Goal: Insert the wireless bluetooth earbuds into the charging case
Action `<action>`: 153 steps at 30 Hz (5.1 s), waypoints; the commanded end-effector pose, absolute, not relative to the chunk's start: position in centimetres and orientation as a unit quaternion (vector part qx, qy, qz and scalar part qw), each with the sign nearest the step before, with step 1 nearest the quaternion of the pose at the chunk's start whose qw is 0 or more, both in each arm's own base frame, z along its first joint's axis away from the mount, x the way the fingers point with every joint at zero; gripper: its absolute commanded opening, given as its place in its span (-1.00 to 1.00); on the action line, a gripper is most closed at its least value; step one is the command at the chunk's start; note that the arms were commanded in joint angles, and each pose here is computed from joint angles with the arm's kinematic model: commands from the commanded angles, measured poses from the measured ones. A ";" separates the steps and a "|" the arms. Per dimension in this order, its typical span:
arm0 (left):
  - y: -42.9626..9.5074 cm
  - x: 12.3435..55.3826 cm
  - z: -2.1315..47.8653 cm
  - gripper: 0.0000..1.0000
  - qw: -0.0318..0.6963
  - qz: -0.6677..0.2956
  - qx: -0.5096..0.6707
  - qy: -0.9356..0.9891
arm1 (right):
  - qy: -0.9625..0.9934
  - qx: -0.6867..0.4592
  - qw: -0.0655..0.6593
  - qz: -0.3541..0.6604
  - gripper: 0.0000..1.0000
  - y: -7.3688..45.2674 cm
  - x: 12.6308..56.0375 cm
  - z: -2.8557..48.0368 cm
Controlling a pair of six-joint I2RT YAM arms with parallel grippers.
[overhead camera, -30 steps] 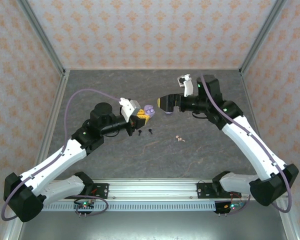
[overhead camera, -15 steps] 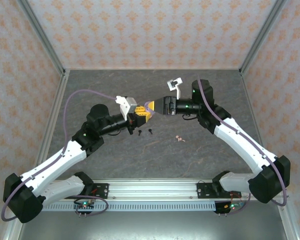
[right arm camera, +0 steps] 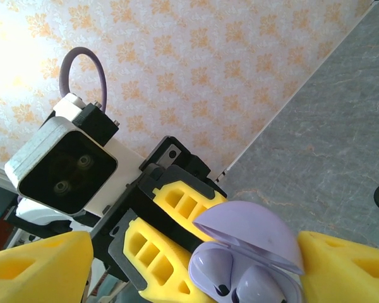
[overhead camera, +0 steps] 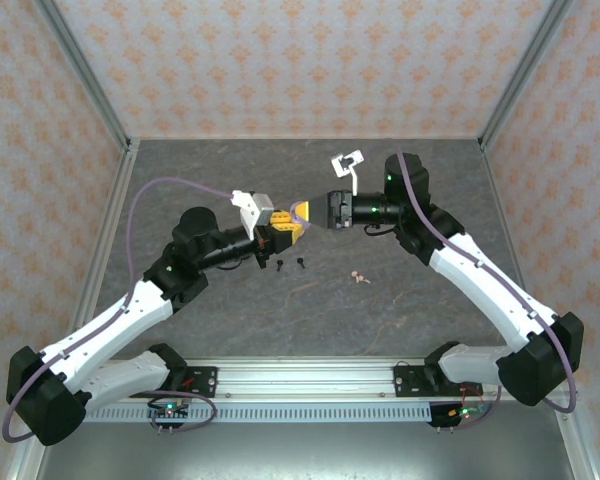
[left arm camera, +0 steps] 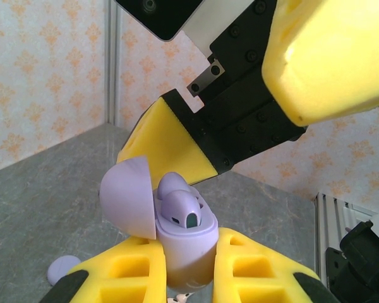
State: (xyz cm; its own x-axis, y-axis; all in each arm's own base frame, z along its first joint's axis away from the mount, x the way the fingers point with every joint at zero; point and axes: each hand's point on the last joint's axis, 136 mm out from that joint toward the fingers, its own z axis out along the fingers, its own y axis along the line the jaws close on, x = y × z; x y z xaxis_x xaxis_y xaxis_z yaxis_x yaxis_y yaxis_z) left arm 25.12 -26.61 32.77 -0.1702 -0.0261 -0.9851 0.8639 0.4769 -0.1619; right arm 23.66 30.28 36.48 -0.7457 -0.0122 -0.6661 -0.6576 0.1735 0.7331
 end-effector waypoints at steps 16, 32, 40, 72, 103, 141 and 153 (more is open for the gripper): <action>-26.8 25.3 33.0 -1.00 0.552 -0.388 0.324 0.663 | 0.735 -0.247 0.366 0.514 0.71 27.4 23.4 37.9; -22.8 38.0 20.4 -1.00 0.413 -0.354 0.083 0.835 | 0.873 0.002 0.379 0.309 0.98 18.1 30.2 27.8; -27.1 43.4 13.3 -1.00 0.253 -0.384 0.031 0.887 | 0.887 0.021 0.353 0.296 0.98 17.5 29.7 25.3; -27.2 47.3 12.0 0.04 0.230 -0.313 0.039 0.921 | 0.930 0.004 0.298 0.215 0.98 16.9 31.0 21.3; -3.2 33.7 20.3 0.28 0.355 -0.149 -0.155 0.910 | 0.950 -0.198 0.189 0.152 0.78 38.7 42.8 7.0; -2.7 32.7 18.7 0.34 0.334 -0.131 -0.155 0.920 | 0.949 -0.217 0.124 0.191 0.36 39.1 34.3 4.5; -2.8 32.8 18.9 0.35 0.335 -0.135 -0.155 0.919 | 0.940 -0.234 0.135 0.209 0.37 40.4 34.0 5.5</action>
State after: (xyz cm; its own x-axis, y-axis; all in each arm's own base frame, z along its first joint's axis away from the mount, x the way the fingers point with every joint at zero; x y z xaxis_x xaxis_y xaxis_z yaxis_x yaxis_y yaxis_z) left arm 32.49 -3.01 18.77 -0.7368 -0.3631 -0.5704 -0.1876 0.9202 -0.3435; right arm 34.01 40.13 3.68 -0.8638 -0.3883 -0.3209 -0.4833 0.8184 0.3108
